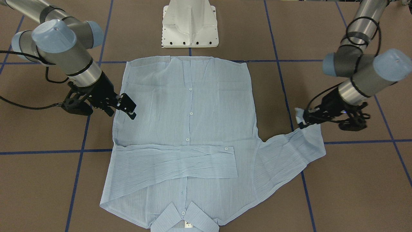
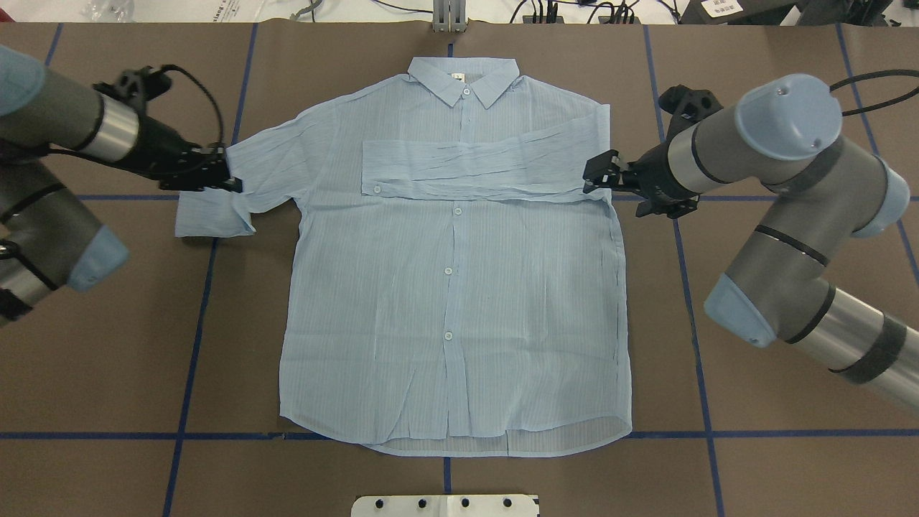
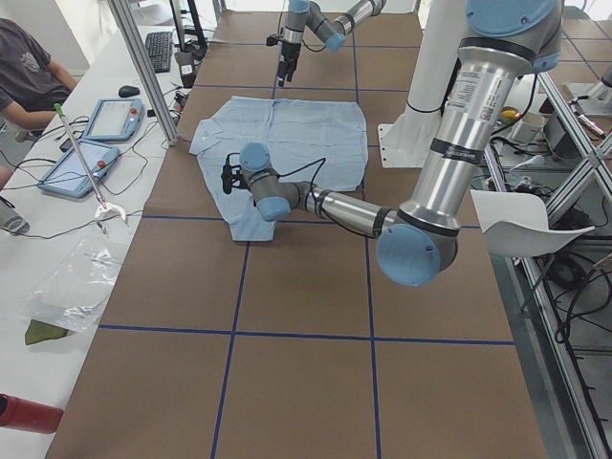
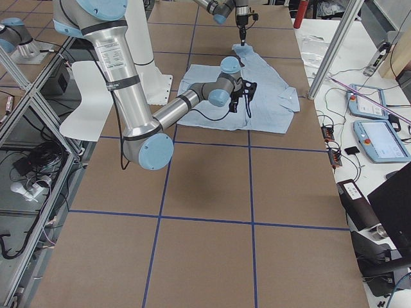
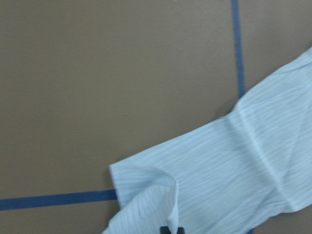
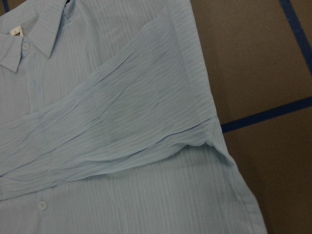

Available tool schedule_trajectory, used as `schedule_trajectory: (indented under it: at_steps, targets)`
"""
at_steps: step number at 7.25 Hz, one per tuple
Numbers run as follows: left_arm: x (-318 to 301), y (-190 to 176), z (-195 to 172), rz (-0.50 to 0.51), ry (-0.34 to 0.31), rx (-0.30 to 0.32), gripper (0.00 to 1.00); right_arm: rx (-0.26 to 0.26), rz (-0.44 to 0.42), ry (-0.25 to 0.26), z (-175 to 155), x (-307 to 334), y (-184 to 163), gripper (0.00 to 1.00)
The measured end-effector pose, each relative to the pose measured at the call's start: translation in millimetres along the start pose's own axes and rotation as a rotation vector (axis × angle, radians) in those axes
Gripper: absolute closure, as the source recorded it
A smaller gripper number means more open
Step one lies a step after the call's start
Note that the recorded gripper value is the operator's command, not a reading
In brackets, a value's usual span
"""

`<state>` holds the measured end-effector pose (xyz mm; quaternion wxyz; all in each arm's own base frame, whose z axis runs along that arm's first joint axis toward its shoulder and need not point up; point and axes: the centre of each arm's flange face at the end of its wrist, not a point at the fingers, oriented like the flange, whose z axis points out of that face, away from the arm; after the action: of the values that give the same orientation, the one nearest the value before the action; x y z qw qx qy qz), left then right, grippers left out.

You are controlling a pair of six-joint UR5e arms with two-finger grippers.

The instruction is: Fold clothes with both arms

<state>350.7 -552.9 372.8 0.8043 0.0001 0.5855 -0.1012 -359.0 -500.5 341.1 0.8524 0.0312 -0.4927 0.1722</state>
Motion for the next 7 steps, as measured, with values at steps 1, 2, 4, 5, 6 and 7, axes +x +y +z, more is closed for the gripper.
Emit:
schedule_trajectory:
  at_steps: [1,2,4,5,6,7]
  targets:
    - [78,19,29,-0.085,0.042,-0.017,1.0,0.001,-0.036,0.025,-5,28,-12,0.01]
    - [153,32,58,-0.158,0.074,-0.018,1.0,0.003,-0.062,0.049,-7,52,-20,0.01]
    - [262,42,103,-0.232,0.106,0.012,1.0,0.009,-0.105,0.089,-8,85,-29,0.01]
    - [291,47,116,-0.24,0.115,0.032,1.0,0.013,-0.111,0.1,-8,94,-31,0.01]
    - [314,48,125,-0.249,0.121,0.053,1.0,0.014,-0.114,0.106,-8,97,-31,0.01]
    - [330,48,132,-0.254,0.125,0.075,1.0,0.015,-0.114,0.109,-7,99,-32,0.01]
